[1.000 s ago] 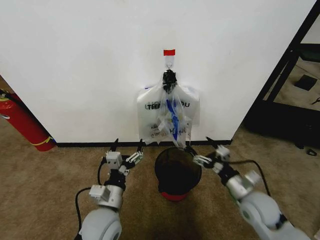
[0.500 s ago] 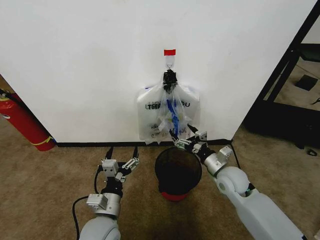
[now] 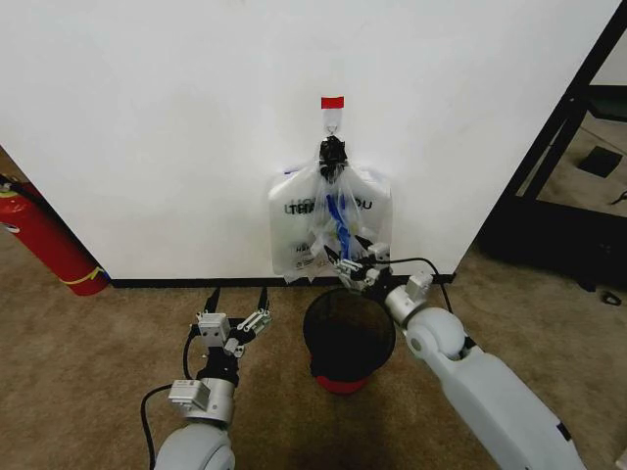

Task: Pick up the garbage bag from the wall and place it over the trash bin.

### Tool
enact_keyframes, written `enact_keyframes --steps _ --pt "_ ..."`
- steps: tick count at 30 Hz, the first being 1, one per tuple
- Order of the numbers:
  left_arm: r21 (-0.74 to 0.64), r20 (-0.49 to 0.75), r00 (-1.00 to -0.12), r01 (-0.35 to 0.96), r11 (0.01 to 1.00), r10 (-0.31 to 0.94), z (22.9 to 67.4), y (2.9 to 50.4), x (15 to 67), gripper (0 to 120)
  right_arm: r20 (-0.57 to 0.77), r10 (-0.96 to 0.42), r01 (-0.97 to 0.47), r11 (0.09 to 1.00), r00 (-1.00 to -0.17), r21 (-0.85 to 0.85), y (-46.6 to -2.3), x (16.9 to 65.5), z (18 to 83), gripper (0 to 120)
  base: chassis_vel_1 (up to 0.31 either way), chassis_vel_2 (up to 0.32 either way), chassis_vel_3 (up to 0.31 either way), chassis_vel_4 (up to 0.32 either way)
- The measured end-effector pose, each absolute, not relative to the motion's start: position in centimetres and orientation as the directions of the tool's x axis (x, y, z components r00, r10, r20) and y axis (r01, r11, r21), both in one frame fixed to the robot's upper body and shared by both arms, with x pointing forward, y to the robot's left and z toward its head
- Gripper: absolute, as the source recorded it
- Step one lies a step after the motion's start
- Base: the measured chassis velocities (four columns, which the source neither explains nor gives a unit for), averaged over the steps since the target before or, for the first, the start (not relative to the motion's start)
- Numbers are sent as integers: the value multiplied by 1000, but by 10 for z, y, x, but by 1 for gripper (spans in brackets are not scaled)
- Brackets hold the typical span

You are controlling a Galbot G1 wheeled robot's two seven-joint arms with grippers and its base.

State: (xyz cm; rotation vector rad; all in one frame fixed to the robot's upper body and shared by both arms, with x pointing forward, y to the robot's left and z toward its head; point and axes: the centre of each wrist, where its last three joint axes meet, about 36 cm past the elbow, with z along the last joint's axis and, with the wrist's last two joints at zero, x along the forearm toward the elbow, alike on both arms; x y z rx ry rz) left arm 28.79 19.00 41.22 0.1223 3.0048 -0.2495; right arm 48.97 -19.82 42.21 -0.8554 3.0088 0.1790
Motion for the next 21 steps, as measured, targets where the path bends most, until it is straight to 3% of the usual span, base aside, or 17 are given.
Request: enact_keyframes --steps 8,12,17,21 --pt "-163 -131 -989 90 982 69 412 190 287 100 -16 -510 -508 853 -860 118 -201 493 423 76 0 0 0 0" --pt "-165 -132 -989 91 982 69 412 189 287 100 -6 -498 -494 860 -867 127 -201 494 423 67 0 0 0 0" --pt "-165 -134 -989 88 982 66 412 190 287 100 14 -486 -481 867 -874 128 -207 493 419 43 0 0 0 0" --pt "-167 -134 -989 88 982 66 412 190 287 100 16 -485 -479 868 -875 129 -208 491 418 33 0 0 0 0"
